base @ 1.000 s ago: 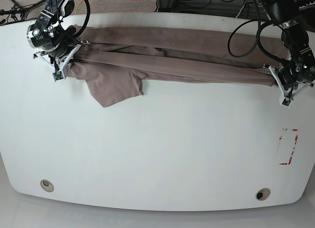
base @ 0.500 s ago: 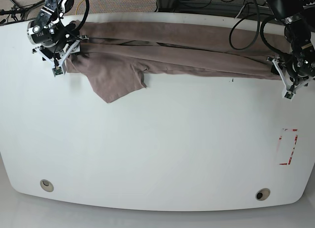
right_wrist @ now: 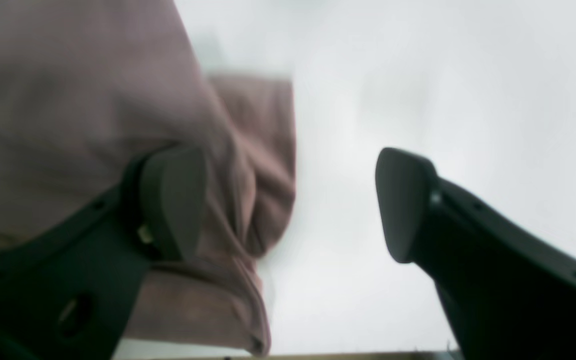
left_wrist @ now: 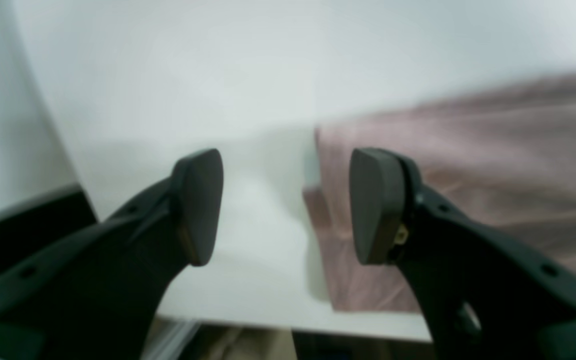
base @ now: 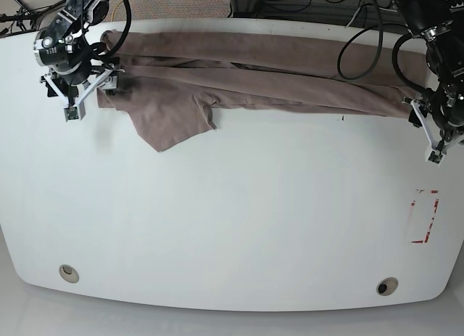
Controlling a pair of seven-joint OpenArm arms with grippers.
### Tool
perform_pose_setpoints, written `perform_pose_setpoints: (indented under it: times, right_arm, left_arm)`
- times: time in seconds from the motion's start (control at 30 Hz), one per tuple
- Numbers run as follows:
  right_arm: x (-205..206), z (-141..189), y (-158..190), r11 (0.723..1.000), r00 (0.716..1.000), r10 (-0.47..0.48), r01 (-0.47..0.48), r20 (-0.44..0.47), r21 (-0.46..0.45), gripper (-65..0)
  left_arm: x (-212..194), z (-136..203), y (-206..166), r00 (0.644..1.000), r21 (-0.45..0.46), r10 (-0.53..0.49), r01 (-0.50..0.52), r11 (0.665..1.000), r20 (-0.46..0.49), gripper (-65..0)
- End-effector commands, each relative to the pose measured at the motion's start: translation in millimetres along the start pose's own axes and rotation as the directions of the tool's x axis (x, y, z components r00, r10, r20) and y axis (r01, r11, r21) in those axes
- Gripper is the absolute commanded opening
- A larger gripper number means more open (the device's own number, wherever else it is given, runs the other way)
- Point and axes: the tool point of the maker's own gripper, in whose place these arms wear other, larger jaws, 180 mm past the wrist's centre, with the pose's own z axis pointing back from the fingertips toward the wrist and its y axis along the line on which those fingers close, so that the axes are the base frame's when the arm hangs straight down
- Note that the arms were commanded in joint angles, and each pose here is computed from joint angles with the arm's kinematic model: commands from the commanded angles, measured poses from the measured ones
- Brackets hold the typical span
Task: Fold the T-shirt properly
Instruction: 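Open both grippers to release the folded hem, then move the right gripper to the loose sleeve flap at the strip's end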
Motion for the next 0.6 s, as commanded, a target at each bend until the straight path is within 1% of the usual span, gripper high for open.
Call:
perform_pose_setpoints:
  times: [0.0, 0.03, 0.13, 0.23, 0.3, 0.33, 0.37, 0.4, 0.43, 0.47, 0.57]
  right_arm:
    - [20, 7, 1, 0.999, 0.995, -0.025, 0.022, 0.092, 0.031, -19.7]
    - [22, 7, 3, 0.999, 0.994, -0.03, 0.025, 0.103, 0.044, -20.5]
    - [30, 8, 13, 0.994, 0.988, -0.052, 0.037, 0.146, 0.103, -26.5]
    - [31, 8, 18, 0.991, 0.986, -0.064, 0.044, 0.157, 0.129, -32.2]
    - [28, 6, 23, 0.989, 0.986, -0.076, 0.056, 0.146, 0.136, -37.4]
    - [25, 5, 24, 0.989, 0.987, -0.079, 0.06, 0.137, 0.135, -39.3]
    - [18, 4, 26, 0.989, 0.99, -0.08, 0.065, 0.118, 0.13, -42.8]
    - [16, 4, 26, 0.99, 0.99, -0.081, 0.067, 0.111, 0.128, -44.2]
    - [11, 1, 29, 0.989, 0.992, -0.085, 0.073, 0.091, 0.129, -47.4]
    - [6, -2, 32, 0.988, 0.994, -0.086, 0.075, 0.074, 0.136, -49.3]
    - [-8, -12, 44, 0.984, 0.997, -0.073, 0.069, 0.019, 0.165, -53.0]
  left_arm:
    - [16, 16, 6, 0.998, 0.031, -0.017, 0.015, 0.999, 0.06, -27.6]
    - [17, 16, 4, 0.998, 0.026, -0.018, 0.016, 1.0, 0.064, -27.8]
    - [17, 10, -12, 0.998, -0.01, 0.007, -0.006, 1.0, 0.066, -27.9]
    - [11, 6, -19, 0.999, -0.01, 0.018, -0.017, 1.0, 0.043, -29.0]
    - [-2, 2, -26, 1.0, -0.004, 0.016, -0.016, 1.0, -0.002, -33.6]
    - [-6, 0, -27, 1.0, 0.0, 0.015, -0.015, 1.0, -0.015, -35.7]
    - [-11, -2, -30, 1.0, 0.002, 0.016, -0.016, 1.0, -0.027, -39.0]
    - [-12, -3, -32, 0.999, -0.001, 0.017, -0.017, 1.0, -0.029, -40.1]
    - [-17, -7, -36, 0.999, -0.007, 0.019, -0.019, 1.0, -0.036, -43.3]
    - [-23, -11, -39, 0.999, -0.013, 0.016, -0.016, 1.0, -0.049, -45.4]
    - [-39, -18, -46, 0.997, -0.034, 0.015, -0.018, 0.999, -0.079, -49.0]
